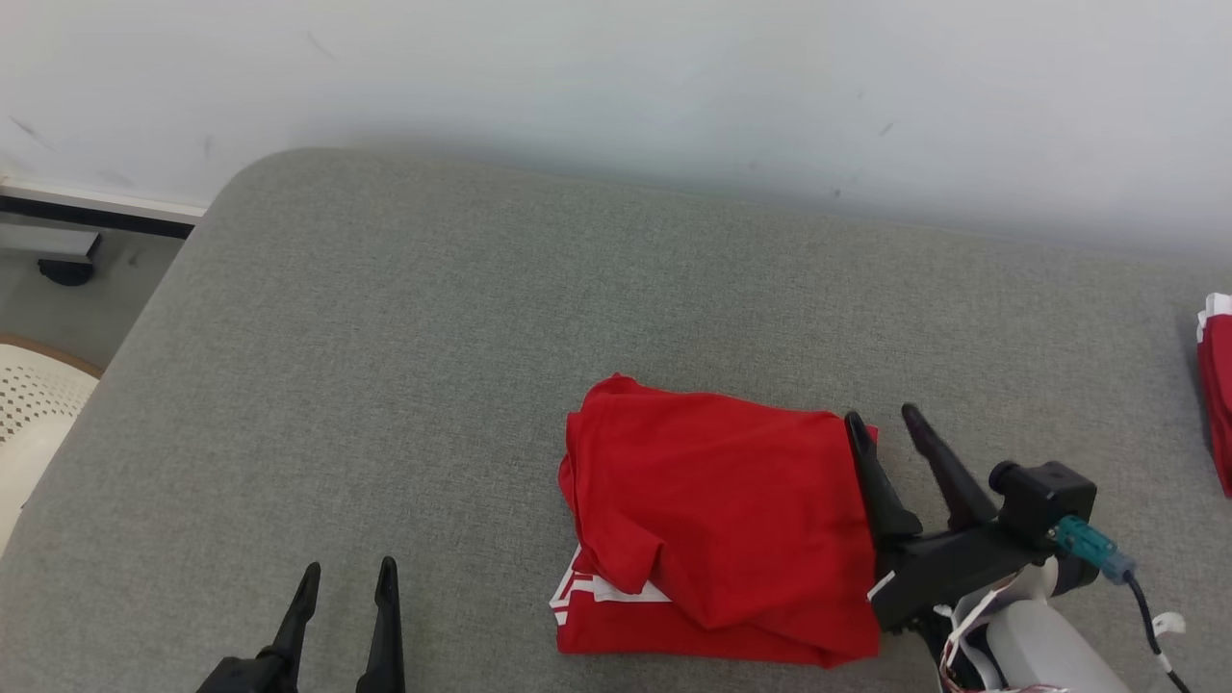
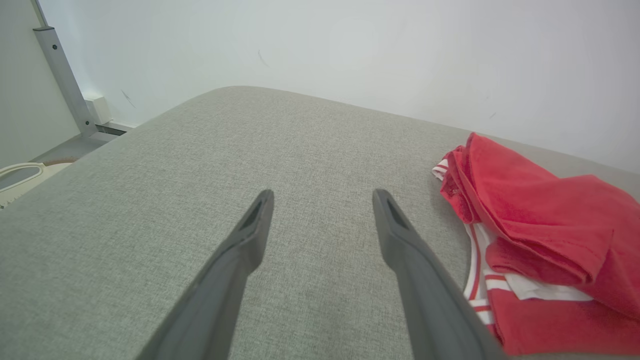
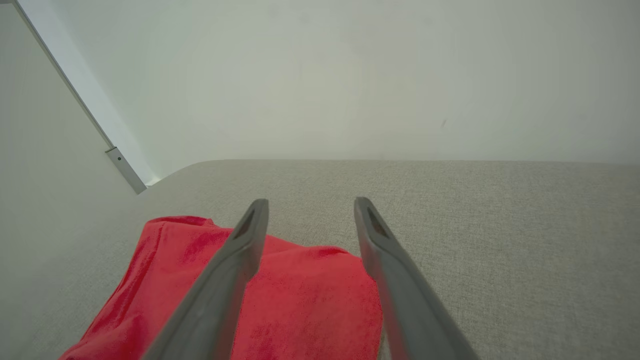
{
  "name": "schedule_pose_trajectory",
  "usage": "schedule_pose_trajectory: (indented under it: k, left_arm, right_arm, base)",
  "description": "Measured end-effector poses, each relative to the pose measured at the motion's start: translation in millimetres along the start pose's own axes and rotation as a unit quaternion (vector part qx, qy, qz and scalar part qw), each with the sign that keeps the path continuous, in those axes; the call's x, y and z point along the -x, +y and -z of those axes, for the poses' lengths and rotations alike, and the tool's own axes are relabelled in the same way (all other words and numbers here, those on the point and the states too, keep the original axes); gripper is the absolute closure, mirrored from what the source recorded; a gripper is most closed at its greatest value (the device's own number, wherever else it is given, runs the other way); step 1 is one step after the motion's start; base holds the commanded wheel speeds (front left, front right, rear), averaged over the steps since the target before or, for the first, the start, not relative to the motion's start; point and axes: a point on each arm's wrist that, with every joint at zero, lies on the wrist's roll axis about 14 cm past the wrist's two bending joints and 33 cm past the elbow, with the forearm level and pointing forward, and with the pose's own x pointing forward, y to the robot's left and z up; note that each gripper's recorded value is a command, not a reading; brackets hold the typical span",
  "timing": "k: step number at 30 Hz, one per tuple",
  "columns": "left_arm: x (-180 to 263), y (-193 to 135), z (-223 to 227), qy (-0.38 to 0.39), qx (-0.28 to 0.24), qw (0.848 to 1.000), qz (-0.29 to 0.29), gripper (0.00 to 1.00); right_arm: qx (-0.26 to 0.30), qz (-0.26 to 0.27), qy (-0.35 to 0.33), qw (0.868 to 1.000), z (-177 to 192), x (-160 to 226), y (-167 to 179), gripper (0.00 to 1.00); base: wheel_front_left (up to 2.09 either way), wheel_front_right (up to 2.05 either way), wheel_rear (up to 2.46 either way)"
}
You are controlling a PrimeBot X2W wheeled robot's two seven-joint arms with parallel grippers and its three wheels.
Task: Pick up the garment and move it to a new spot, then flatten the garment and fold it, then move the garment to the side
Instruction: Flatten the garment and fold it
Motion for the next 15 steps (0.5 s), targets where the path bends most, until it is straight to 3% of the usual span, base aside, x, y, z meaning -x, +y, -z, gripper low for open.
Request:
schedule_pose_trajectory:
  k: [1, 2, 15]
  left_arm:
    - [0, 0, 0, 0.0, -0.001, 1.0, 0.0, 0.0]
    - [0, 0, 0, 0.0, -0.001, 1.0, -0.001, 0.0]
    - [-1, 1, -1, 0.001, -0.005, 1.0, -0.002, 0.0]
  right_arm:
    - [0.0, 0.0, 0.005, 1.0, 4, 2, 1, 0.96]
    - [0.0, -0.001, 0.01, 1.0, 8, 2, 2, 1.0]
    - [0.019, -0.052, 0.122, 0.991, 80, 2, 39, 1.0]
  base:
    - [0.0, 0.0, 0.0]
    - [0.0, 0.0, 0.0]
    - [0.0, 0.0, 0.0]
